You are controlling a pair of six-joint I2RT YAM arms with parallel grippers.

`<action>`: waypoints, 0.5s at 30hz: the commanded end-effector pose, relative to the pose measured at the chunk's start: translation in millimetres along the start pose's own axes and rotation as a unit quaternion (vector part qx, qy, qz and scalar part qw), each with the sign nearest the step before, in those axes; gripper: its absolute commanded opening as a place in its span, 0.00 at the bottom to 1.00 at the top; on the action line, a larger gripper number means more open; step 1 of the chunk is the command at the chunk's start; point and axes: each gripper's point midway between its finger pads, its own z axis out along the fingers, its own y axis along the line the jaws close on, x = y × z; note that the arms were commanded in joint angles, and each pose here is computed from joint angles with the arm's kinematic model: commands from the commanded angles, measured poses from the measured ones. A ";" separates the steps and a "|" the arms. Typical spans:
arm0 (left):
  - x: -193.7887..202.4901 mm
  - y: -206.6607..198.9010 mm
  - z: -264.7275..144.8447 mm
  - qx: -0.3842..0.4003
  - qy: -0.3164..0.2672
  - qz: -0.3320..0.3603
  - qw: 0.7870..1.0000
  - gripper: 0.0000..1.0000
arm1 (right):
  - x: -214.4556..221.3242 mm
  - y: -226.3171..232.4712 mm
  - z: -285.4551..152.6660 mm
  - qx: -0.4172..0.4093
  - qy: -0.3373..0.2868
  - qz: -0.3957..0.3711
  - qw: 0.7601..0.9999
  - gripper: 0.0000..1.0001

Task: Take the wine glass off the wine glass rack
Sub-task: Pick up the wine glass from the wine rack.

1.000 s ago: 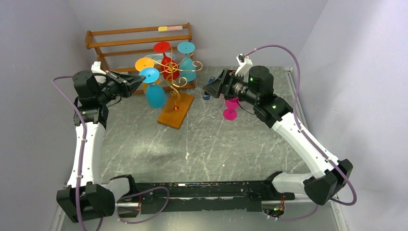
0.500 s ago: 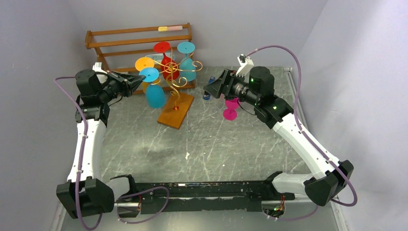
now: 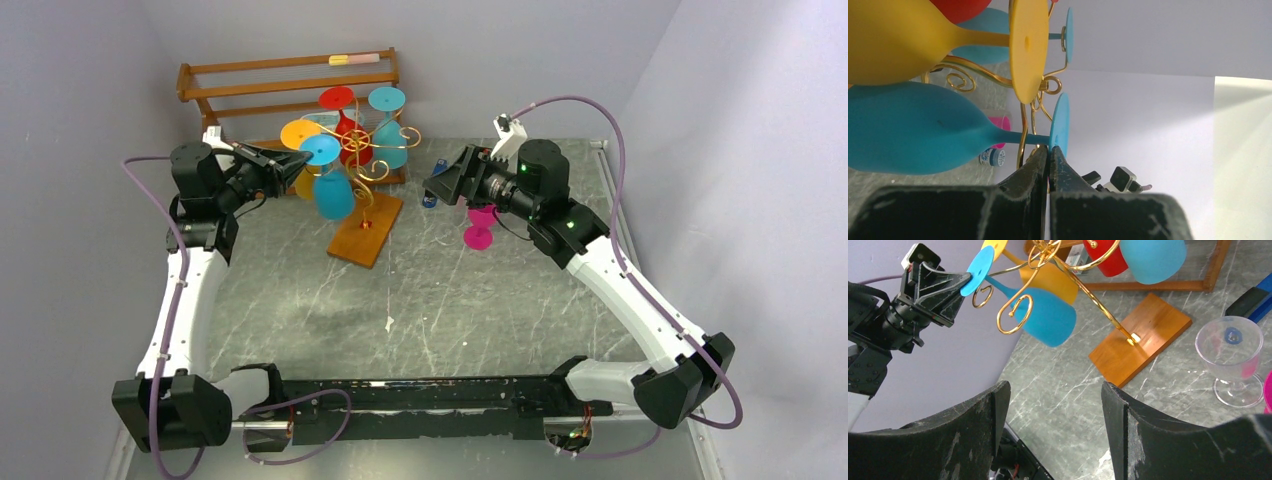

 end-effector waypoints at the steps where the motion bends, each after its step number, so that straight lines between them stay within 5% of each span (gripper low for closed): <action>1: 9.9 -20.9 0.0 0.027 0.008 0.021 0.999 0.05 | -5.0 0.6 -5.2 -0.001 -0.014 -0.004 1.000 0.71; 15: 41.8 -18.1 5.2 0.026 0.057 0.047 0.997 0.05 | -3.2 1.3 -4.8 -0.004 -0.013 0.002 1.000 0.71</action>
